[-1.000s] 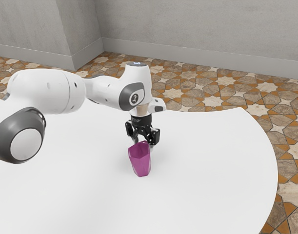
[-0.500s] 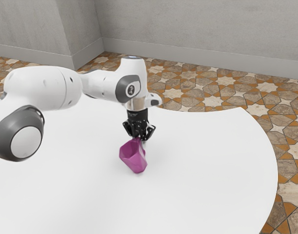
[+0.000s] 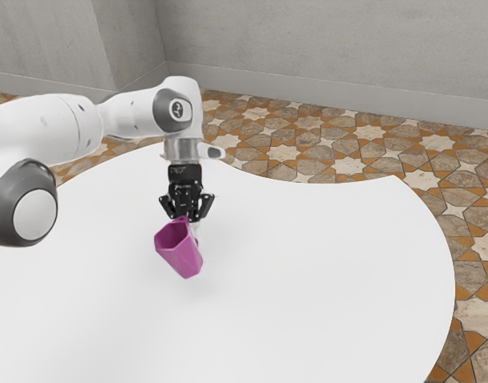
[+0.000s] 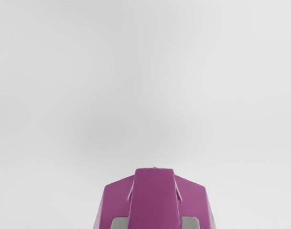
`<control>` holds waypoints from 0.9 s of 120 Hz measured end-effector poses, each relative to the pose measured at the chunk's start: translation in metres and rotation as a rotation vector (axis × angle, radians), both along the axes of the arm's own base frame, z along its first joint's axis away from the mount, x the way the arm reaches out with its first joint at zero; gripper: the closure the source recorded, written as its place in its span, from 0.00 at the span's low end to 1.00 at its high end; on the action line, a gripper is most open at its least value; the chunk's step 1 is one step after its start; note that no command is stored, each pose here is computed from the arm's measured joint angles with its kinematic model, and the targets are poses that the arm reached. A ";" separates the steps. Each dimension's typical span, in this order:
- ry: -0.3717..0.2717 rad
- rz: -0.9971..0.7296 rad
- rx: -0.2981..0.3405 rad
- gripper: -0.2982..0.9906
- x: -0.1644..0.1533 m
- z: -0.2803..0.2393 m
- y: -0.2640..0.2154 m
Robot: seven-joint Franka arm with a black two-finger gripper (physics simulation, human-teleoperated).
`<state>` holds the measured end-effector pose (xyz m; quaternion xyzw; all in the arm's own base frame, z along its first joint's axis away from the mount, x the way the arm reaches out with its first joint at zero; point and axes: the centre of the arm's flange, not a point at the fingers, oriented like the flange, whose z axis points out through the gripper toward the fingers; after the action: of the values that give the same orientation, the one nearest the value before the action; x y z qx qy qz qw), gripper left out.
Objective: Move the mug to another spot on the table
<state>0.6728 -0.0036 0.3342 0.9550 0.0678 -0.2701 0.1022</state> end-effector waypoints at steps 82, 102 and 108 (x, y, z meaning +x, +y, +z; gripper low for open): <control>0.022 0.081 0.018 0.81 0.038 -0.040 0.076; -0.023 0.094 0.014 0.81 0.045 -0.043 0.079; -0.027 0.092 0.023 0.81 0.046 -0.044 0.078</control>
<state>0.7187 0.0746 0.2905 0.9555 0.1135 -0.2513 0.1045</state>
